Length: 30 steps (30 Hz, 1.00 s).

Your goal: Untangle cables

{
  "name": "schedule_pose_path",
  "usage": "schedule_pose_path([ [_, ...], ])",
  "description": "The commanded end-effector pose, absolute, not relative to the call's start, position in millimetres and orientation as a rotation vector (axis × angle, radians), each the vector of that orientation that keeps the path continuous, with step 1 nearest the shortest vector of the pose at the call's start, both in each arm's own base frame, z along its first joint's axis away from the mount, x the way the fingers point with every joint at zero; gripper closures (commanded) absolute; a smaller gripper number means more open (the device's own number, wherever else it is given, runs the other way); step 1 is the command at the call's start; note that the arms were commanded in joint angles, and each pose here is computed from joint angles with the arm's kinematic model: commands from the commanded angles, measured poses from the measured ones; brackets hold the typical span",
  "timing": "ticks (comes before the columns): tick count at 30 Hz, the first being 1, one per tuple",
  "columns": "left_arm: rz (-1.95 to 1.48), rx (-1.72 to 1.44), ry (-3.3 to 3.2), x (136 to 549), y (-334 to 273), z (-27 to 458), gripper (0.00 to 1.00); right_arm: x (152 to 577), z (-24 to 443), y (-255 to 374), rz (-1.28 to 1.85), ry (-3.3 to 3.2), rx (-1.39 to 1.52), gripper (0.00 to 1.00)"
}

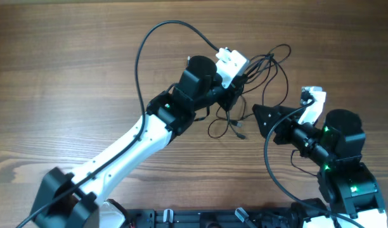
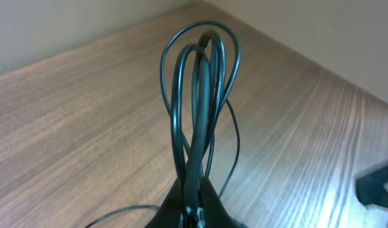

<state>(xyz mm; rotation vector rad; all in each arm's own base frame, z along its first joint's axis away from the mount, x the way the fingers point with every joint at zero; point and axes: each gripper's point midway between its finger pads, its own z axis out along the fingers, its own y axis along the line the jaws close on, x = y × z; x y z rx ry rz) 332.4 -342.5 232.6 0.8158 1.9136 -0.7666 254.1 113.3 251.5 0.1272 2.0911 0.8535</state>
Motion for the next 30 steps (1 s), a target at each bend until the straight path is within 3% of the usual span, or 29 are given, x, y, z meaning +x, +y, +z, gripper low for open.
schedule_pose_path([
  [1, -0.782, 0.798, 1.859, 319.3, -330.6, 270.2, 0.96, 258.1, 273.2, 120.8, 0.942, 2.012, 0.128, 0.16],
  [8, -1.105, 1.016, 1.717, 251.6, -341.6, 310.3, 0.96, 261.2, 298.9, 128.6, 1.003, 1.908, 0.069, 0.16],
  [18, -1.163, 1.059, 1.716, 240.6, -343.3, 308.6, 0.96, 258.6, 319.3, 137.3, 1.056, 1.828, -0.015, 0.22],
  [19, -1.163, 1.059, 1.716, 240.6, -343.3, 308.6, 0.96, 257.6, 319.5, 138.4, 1.063, 1.829, -0.021, 0.25],
  [20, -1.163, 1.059, 1.716, 240.6, -343.3, 308.6, 0.96, 256.5, 319.6, 139.6, 1.071, 1.830, -0.029, 0.35],
  [22, -1.162, 1.058, 1.715, 240.9, -343.2, 308.8, 0.96, 255.6, 319.6, 140.6, 1.077, 1.831, -0.036, 0.59],
  [23, -1.162, 1.059, 1.714, 240.9, -343.2, 308.8, 0.96, 255.5, 319.5, 140.6, 1.077, 1.832, -0.036, 0.76],
  [25, -1.154, 1.052, 1.716, 242.6, -342.7, 308.9, 0.96, 255.3, 319.5, 140.9, 1.079, 1.832, -0.038, 0.95],
  [30, -1.138, 1.033, 1.712, 249.4, -339.0, 310.9, 0.96, 255.3, 319.5, 140.9, 1.078, 1.832, -0.040, 0.96],
])
